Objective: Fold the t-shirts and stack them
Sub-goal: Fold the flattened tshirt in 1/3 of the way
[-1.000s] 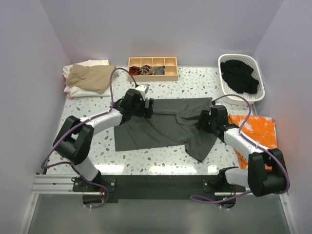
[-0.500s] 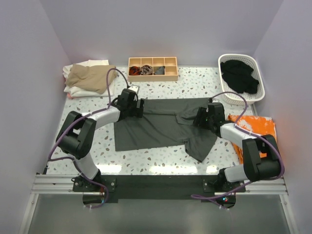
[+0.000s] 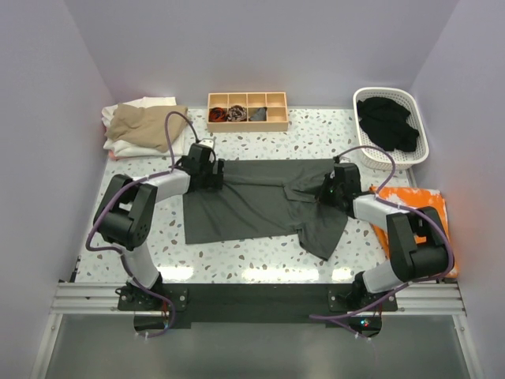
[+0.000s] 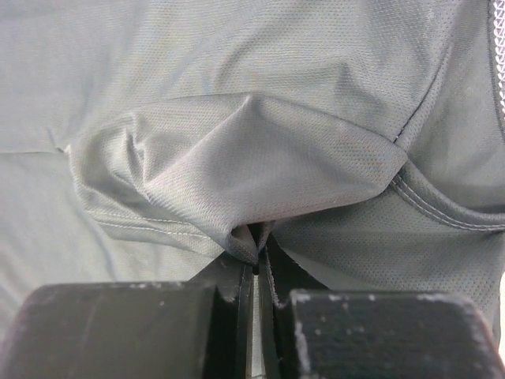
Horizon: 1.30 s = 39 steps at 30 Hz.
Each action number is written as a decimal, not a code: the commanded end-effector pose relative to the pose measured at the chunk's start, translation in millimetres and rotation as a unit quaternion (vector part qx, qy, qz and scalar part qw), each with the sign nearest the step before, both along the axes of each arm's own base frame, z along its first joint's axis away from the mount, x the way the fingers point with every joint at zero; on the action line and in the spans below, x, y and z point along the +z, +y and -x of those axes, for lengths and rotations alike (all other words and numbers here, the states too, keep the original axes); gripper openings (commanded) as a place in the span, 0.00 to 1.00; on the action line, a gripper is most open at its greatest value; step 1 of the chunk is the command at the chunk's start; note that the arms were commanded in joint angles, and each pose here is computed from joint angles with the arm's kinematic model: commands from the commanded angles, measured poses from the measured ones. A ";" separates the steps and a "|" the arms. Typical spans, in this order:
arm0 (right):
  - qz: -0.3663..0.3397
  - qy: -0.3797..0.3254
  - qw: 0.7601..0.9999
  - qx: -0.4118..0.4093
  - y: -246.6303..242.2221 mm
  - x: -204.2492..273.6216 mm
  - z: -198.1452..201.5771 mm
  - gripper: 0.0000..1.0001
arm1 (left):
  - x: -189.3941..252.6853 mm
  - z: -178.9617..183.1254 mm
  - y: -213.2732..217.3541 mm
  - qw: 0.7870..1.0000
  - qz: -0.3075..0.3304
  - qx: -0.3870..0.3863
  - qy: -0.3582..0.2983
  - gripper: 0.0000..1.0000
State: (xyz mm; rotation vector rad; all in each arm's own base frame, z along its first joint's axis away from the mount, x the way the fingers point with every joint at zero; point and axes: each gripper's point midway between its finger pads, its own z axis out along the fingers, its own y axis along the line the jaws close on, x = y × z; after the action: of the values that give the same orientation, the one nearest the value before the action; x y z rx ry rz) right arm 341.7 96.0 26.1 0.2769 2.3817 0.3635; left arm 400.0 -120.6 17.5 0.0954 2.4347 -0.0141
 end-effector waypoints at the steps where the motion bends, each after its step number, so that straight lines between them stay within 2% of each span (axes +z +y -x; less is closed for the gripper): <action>1: -0.021 -0.064 0.998 0.014 8.0 46.9 -16.8 0.00 | 3.2 -10.0 5.9 1.000 -0.001 0.009 -0.013 1.00; 2: -0.024 -0.065 0.997 0.013 8.0 52.6 -16.1 0.01 | 2.8 -10.3 5.6 1.000 -0.001 0.008 -0.012 1.00; 4: -0.022 -0.056 0.998 0.014 7.4 59.0 -9.5 0.14 | 2.1 -11.0 4.5 1.000 0.001 0.005 -0.010 1.00; 5: -0.018 -0.047 0.999 0.014 5.9 59.0 -5.0 0.35 | 1.2 -11.7 3.7 1.000 0.001 0.004 -0.008 1.00; 6: -0.014 -0.039 0.999 0.013 3.8 57.4 -0.5 0.43 | -0.5 -11.7 3.1 1.000 0.002 0.003 -0.006 1.00; 9: -0.006 -0.045 0.999 0.005 -0.8 61.7 1.5 0.58 | -4.0 -11.7 -0.9 1.000 0.008 -0.004 0.001 1.00; 12: 0.003 -0.042 0.999 -0.001 -4.7 60.4 -0.3 0.61 | -4.9 -11.3 -2.0 1.000 0.012 -0.007 0.003 1.00; 22: 0.002 -0.030 1.000 0.004 -1.8 49.7 -2.6 0.59 | -2.0 -9.7 3.1 1.000 0.000 -0.005 -0.001 1.00; 27: -0.003 -0.039 0.999 0.014 2.0 44.5 -7.2 0.48 | -3.3 -7.7 3.8 1.000 -0.001 -0.005 0.002 1.00; 33: -0.013 -0.031 0.999 0.018 8.0 37.0 -14.9 0.41 | 1.3 -3.3 8.4 1.000 -0.006 0.006 0.004 1.00; 34: -0.013 -0.031 0.999 0.019 8.4 36.8 -15.4 0.39 | 1.7 -1.9 9.0 1.000 -0.006 0.006 0.004 1.00; 36: -0.012 -0.029 0.999 0.021 8.5 34.7 -15.4 0.28 | 4.9 -2.2 9.1 1.000 -0.005 0.007 0.000 1.00; 38: -0.016 -0.033 0.999 0.025 10.4 39.7 -15.7 0.10 | 6.6 -2.9 8.5 1.000 -0.003 0.007 -0.002 1.00; 39: -0.022 -0.035 0.999 0.031 13.0 43.5 -15.1 0.04 | 6.3 -3.0 8.5 1.000 -0.003 0.007 -0.001 1.00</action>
State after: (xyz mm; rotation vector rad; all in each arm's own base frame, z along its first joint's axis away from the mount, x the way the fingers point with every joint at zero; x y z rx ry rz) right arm 339.0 100.1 42.8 0.2442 2.4068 0.3846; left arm 406.5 -120.2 17.7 0.0976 2.4315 -0.0203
